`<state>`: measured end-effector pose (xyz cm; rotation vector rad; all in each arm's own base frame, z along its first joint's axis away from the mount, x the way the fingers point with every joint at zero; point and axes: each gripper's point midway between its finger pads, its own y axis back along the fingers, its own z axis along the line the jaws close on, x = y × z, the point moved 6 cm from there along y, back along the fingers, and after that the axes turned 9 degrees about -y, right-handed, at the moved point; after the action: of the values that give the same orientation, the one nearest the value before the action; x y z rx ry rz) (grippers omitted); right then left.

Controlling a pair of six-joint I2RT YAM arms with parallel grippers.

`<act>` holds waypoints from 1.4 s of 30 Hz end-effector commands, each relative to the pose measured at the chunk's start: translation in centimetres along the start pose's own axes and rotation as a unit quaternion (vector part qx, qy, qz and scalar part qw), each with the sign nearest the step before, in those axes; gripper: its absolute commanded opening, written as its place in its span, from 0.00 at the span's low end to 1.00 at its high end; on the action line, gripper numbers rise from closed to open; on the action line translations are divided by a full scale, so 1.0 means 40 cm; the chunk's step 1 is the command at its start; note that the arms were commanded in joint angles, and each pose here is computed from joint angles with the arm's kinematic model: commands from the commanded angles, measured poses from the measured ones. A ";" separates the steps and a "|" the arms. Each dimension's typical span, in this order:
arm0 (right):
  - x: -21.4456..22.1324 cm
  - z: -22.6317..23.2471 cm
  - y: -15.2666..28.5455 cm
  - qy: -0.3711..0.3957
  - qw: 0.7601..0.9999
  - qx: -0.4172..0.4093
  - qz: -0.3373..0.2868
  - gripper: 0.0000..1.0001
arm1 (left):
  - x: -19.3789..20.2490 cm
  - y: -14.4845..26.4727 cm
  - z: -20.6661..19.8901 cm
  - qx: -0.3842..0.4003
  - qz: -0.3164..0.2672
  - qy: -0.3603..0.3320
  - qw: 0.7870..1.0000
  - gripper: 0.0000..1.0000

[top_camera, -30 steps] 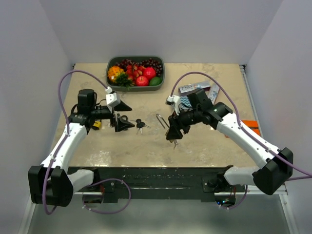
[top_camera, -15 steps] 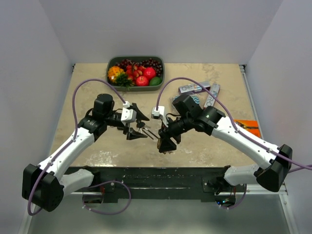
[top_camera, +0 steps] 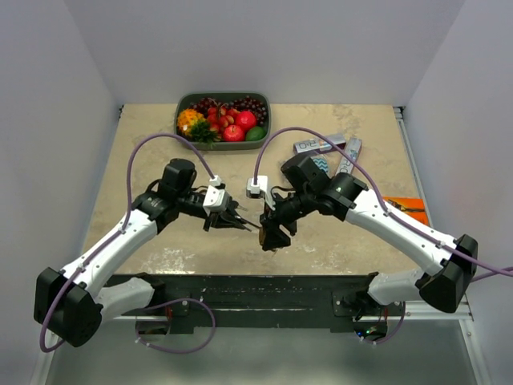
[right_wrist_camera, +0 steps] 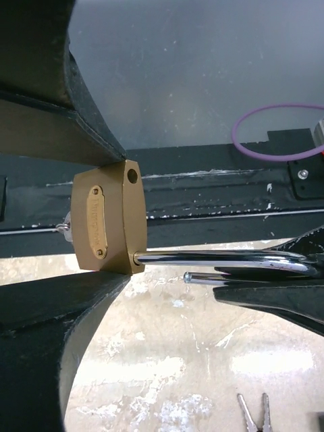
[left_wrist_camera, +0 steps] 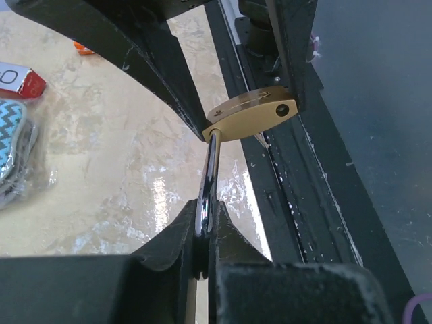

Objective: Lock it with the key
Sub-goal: Pick up the lock from the center of the board, then lock the lock.

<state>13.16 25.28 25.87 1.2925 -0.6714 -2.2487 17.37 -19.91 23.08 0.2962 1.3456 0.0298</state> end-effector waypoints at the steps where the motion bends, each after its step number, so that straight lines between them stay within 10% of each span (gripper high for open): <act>1: -0.075 0.040 0.027 0.033 0.998 -0.025 -0.057 0.00 | -0.057 0.006 0.057 -0.041 0.001 -0.072 0.997 0.00; 3: -0.071 0.039 0.024 0.027 0.998 -0.028 -0.052 0.18 | -0.069 0.008 0.052 -0.036 -0.006 -0.062 0.997 0.00; 4: -0.069 0.037 0.023 0.024 0.998 -0.026 -0.049 0.47 | -0.078 0.010 0.045 -0.027 -0.015 -0.063 0.998 0.00; 8: -0.080 0.013 0.037 0.020 0.997 0.025 -0.063 0.99 | -0.100 0.019 0.049 -0.043 -0.041 -0.026 0.998 0.00; 30: -0.099 -0.075 0.152 0.143 0.969 0.060 -0.193 0.99 | -0.207 0.088 0.068 -0.092 -0.123 0.030 0.988 0.00; 42: -0.100 -0.045 0.119 0.186 0.966 0.034 -0.178 0.51 | -0.231 0.066 0.063 -0.095 -0.141 0.060 0.984 0.00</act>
<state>18.31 22.94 29.78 1.8549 -0.5101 -2.2524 18.22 -19.52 30.01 0.0085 1.5917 -0.0098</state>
